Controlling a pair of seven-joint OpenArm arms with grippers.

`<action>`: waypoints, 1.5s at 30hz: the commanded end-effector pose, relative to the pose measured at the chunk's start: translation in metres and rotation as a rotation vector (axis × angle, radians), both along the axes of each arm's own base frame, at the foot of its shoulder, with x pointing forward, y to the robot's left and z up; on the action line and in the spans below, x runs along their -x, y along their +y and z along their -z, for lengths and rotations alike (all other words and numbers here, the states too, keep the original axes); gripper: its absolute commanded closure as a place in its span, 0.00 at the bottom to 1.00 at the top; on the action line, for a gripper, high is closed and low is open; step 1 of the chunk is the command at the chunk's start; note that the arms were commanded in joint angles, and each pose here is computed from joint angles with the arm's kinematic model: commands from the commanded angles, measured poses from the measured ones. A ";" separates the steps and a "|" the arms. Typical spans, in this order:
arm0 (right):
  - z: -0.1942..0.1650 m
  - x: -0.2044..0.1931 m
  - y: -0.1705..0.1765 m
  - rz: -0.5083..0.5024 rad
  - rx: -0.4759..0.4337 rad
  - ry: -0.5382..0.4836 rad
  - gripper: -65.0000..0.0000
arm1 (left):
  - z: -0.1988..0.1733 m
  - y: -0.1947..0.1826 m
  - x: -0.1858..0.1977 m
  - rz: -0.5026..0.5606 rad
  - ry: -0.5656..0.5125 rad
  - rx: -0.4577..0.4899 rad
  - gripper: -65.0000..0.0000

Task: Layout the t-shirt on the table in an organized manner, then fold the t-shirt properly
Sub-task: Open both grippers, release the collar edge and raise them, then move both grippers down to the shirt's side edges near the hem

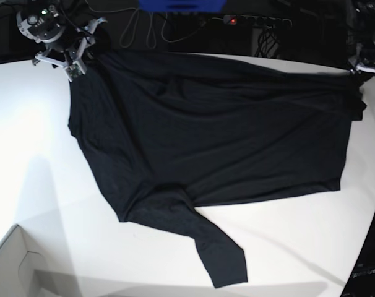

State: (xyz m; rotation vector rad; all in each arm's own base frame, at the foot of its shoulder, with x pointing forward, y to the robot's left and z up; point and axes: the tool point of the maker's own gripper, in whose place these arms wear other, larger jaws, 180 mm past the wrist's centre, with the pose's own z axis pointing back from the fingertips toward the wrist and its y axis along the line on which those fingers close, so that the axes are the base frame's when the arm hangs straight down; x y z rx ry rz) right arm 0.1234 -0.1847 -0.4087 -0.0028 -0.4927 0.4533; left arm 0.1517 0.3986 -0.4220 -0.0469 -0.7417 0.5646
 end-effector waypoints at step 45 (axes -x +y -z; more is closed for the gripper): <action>-0.077 -0.214 0.016 0.054 -0.133 -0.433 0.40 | -0.100 -0.015 -0.262 0.070 -0.347 -0.182 0.41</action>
